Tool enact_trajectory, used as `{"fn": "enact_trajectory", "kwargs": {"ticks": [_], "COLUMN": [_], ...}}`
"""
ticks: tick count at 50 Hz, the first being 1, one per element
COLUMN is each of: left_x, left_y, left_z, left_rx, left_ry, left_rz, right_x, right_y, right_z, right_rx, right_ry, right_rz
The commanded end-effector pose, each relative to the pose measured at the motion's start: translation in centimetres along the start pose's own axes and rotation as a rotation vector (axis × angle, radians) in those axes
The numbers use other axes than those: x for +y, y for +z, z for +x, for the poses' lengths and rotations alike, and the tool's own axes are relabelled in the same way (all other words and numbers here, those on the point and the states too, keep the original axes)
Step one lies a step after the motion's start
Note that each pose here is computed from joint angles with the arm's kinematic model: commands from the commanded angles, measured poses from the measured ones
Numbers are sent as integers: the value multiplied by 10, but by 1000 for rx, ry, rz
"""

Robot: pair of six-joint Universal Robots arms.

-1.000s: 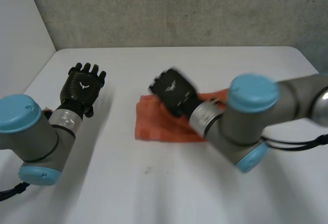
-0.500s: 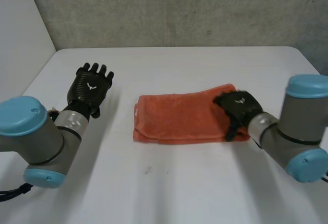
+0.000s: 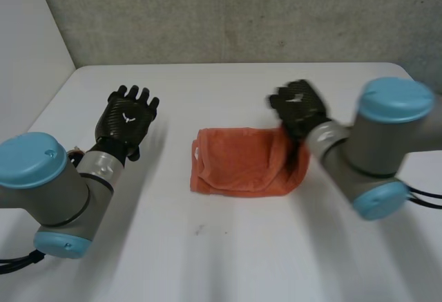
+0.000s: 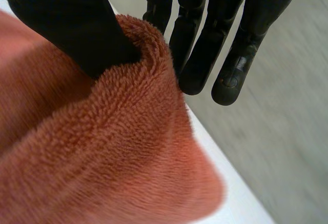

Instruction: Fold the laundry

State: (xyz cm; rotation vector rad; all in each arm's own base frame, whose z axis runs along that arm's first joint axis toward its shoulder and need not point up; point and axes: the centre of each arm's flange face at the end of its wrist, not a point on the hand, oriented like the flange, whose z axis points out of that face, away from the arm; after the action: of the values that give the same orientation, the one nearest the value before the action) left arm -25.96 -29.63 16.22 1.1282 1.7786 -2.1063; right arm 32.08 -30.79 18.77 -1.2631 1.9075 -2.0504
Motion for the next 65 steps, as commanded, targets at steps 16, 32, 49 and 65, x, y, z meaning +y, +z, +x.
{"fn": "enact_trajectory", "kwargs": {"ticks": [16,32,49,65], "left_x": [-19,-99,-48,-30], "left_y": [8,18,29,20], "left_z": [-14,35,103,93], "left_rx": [-42,184,245,234], "left_ry": [-117,-549,-600,-436], "left_rz": [63,146,-124,-223], "right_x": [-37,-18,28,47], "right_y": [-18,-14,0,7], "right_z": [-99,8,-2,-22], "right_rx": [-280,-84,-88,-171], "right_ry": [-119,582,637,618], "right_rz": [161,14,-169,-318]}}
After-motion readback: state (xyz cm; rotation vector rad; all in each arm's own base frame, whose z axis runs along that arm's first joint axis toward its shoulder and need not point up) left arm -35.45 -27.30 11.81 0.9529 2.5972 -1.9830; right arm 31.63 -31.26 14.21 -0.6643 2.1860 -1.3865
